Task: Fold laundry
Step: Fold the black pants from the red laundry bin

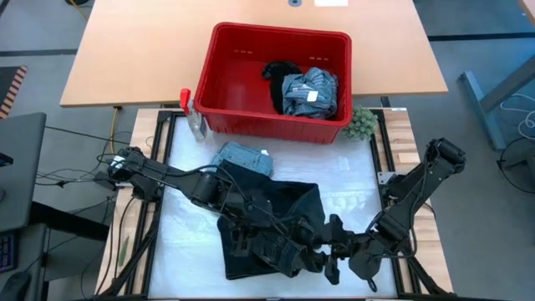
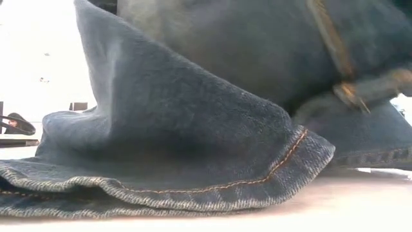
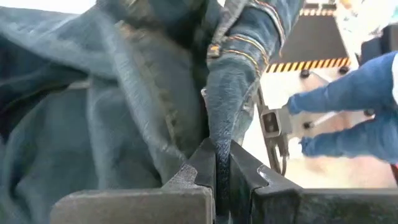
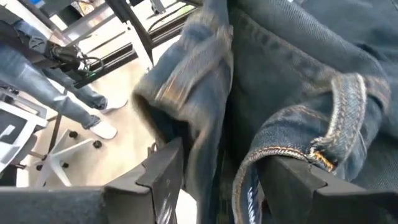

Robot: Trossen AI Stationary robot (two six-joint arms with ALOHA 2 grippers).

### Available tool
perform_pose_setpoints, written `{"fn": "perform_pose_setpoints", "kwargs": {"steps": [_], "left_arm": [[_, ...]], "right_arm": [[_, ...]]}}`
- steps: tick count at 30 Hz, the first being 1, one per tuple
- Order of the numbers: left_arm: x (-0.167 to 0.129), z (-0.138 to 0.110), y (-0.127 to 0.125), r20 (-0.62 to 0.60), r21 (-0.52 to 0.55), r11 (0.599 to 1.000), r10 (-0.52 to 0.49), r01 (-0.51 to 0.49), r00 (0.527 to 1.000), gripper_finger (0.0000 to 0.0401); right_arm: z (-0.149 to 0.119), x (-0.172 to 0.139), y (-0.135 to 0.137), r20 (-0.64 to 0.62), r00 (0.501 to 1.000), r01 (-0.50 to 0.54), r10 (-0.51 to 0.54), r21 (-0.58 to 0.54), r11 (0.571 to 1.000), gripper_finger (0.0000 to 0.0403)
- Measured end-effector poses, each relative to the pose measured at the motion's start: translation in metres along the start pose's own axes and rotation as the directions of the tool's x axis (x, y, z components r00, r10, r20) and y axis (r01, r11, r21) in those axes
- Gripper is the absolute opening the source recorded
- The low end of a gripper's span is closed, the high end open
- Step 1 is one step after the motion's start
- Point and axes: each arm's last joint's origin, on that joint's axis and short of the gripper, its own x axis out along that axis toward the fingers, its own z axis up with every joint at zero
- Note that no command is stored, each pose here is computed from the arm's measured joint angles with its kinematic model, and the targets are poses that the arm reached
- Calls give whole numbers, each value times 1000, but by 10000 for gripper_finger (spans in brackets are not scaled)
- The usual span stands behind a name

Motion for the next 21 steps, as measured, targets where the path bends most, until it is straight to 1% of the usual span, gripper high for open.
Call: {"fn": "perform_pose_setpoints", "kwargs": {"steps": [3,6,10,13,15,17,19,21], "left_arm": [[8,2,1,8,-3,1000,-6,6,1000,0],[13,4,4,24,-11,1000,23,-23,999,0],[13,5,8,31,-22,998,51,-51,998,0],[13,6,11,33,-35,997,63,-62,997,0],[13,7,14,37,-49,996,77,-75,996,0],[12,7,17,38,-66,992,107,-105,993,6],[12,7,20,41,-71,987,144,-141,989,16],[12,7,20,43,-41,987,155,-153,987,34]], "right_arm": [[4,4,-2,12,1000,6,-6,0,1000,225],[7,7,-5,19,1000,22,-21,-6,1000,225],[8,8,-6,23,999,29,-29,-25,999,223],[8,8,-6,28,999,37,-36,-30,999,213],[8,8,-6,43,998,48,-46,-39,998,197],[8,8,-6,45,998,51,-49,-50,997,171],[8,8,-7,44,998,53,-51,-57,997,134],[8,8,-7,39,998,60,-58,-66,996,88]]}}
